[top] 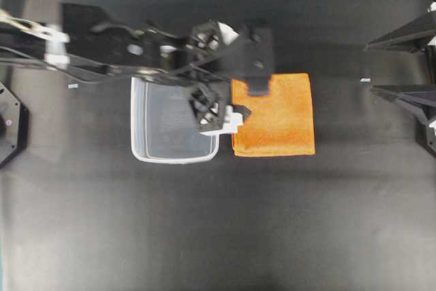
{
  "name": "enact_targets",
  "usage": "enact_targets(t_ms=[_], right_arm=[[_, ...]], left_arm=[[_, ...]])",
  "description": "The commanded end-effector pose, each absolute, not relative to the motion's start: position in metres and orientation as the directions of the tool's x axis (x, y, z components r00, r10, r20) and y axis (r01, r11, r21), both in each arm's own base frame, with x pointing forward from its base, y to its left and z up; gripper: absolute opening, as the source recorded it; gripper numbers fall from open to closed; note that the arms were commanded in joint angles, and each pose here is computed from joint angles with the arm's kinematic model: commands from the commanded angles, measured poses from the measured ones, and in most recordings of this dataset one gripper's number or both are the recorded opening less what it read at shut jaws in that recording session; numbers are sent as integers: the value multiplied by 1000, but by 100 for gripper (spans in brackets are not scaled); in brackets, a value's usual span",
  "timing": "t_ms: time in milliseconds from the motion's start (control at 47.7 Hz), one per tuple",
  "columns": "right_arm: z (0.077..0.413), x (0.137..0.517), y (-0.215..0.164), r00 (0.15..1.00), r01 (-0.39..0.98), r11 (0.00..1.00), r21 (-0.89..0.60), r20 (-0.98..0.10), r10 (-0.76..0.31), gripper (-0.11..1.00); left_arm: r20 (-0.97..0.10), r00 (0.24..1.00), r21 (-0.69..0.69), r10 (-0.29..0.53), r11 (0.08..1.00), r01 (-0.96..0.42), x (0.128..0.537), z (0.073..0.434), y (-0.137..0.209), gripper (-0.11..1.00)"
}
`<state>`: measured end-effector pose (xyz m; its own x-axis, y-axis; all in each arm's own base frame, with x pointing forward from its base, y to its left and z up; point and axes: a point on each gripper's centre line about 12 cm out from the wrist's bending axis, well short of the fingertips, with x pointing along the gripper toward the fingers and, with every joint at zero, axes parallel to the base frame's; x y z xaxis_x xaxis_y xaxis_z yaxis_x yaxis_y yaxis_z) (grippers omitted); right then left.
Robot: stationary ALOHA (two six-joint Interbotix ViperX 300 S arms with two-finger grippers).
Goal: Place the orange towel into the container with the left arm.
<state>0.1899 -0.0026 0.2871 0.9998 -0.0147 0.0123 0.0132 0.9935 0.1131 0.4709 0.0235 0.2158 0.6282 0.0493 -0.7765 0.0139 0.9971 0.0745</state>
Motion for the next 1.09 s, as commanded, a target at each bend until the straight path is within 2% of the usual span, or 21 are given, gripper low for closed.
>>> enact_targets(t_ms=[0,168,377,545,860,985,1069], right_arm=[[293,189,-4,999,19,993,116,32,-23,73],[299,184,-7,997,31,993,114,63,-38,73],[301,178,-8,997,38,993,113,63,-45,73],[296,177,-8,999,44,992,116,17,-46,73],[301,174,-8,998,43,992,115,37,-47,72],[304,172,-8,998,41,993,115,52,-48,72],[306,171,-8,997,40,993,115,63,-47,72]], left_arm=[[-775,630,101,48,994,49,493,205,22,90],[-794,607,133,42,985,106,517,180,19,90],[-825,564,124,41,986,110,536,142,19,90],[-860,509,112,40,987,111,539,119,19,90],[-884,467,105,38,988,118,538,96,18,90],[-887,460,107,38,986,125,536,97,17,83],[-887,460,106,35,986,129,536,99,15,68]])
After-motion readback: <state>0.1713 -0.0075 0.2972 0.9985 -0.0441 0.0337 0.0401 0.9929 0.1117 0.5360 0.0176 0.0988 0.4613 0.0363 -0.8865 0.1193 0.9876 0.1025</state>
